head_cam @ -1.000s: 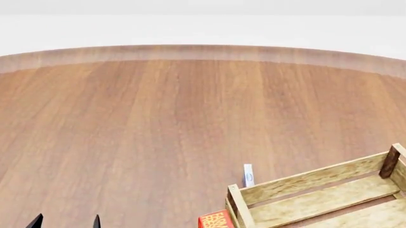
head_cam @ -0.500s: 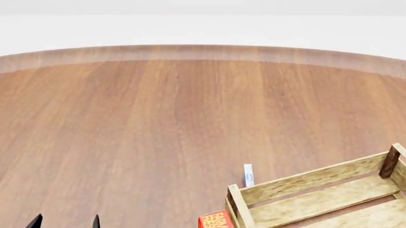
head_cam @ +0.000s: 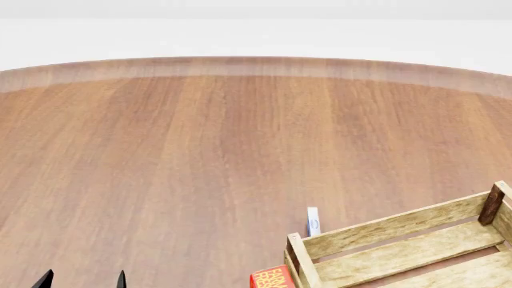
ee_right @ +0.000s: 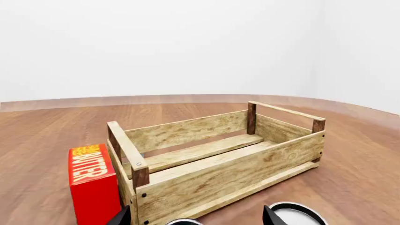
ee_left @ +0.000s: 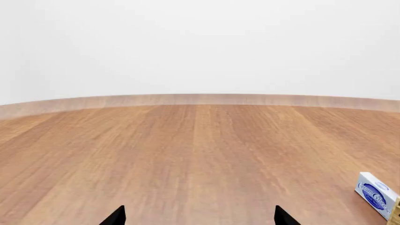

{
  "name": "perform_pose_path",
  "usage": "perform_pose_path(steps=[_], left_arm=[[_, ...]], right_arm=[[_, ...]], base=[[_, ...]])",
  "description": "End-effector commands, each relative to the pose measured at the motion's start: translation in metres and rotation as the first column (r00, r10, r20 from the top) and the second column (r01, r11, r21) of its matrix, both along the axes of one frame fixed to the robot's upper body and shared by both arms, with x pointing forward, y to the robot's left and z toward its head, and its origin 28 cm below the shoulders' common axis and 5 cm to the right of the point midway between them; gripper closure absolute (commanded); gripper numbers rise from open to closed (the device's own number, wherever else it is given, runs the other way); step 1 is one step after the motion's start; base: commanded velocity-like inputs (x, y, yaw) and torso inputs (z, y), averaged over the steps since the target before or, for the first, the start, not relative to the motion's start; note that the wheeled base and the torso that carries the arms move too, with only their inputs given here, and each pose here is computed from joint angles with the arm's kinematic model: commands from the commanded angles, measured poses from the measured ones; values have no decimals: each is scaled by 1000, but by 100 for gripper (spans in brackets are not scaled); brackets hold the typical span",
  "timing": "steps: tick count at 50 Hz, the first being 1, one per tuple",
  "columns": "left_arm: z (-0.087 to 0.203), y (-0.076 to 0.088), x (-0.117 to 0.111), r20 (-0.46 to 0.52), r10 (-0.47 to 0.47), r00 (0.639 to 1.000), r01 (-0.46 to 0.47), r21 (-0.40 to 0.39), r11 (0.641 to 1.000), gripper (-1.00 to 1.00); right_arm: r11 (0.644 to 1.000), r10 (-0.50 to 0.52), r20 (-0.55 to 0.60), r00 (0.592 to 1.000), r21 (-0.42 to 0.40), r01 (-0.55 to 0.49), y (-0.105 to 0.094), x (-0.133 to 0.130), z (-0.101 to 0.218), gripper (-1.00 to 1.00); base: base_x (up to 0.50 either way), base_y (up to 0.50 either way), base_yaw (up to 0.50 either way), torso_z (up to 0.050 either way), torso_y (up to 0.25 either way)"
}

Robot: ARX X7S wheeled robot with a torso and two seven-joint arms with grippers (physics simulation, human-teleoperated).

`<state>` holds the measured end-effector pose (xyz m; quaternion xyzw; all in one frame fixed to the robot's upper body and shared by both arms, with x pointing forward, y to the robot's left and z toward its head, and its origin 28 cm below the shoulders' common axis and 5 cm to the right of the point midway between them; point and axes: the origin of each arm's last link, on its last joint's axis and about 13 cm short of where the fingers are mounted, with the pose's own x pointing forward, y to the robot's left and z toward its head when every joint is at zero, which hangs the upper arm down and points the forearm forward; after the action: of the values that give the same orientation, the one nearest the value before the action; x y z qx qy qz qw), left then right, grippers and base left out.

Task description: Pick up the tomato sauce, and put it in the wooden tray.

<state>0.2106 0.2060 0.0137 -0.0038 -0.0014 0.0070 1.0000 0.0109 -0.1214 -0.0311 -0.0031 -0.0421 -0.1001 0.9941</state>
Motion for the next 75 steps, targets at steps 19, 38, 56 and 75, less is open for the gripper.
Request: perform_pose_path(steps=[19, 38, 56, 75], left_arm=[[0, 0, 0, 0, 1, 1000, -1, 0, 1000, -100], [0, 0, 0, 0, 1, 1000, -1, 0, 1000, -100], [-1, 0, 0, -1, -1, 1000, 1, 3, 1000, -100], [0, -1, -1, 1, -1, 1000, 1, 5, 1000, -100]], right_arm=[[1000, 23, -151, 988, -6, -24, 4, 4, -29, -100], [999, 28, -202, 979, -22, -33, 6, 14, -43, -100], [999, 19, -227, 974, -29, -26, 4, 30, -45, -100], [999, 24, -244, 970, -34, -34, 6, 37, -47, -100]], base=[[0, 0, 0, 0, 0], [0, 0, 0, 0, 0], [0, 0, 0, 0, 0], [0, 0, 0, 0, 0]])
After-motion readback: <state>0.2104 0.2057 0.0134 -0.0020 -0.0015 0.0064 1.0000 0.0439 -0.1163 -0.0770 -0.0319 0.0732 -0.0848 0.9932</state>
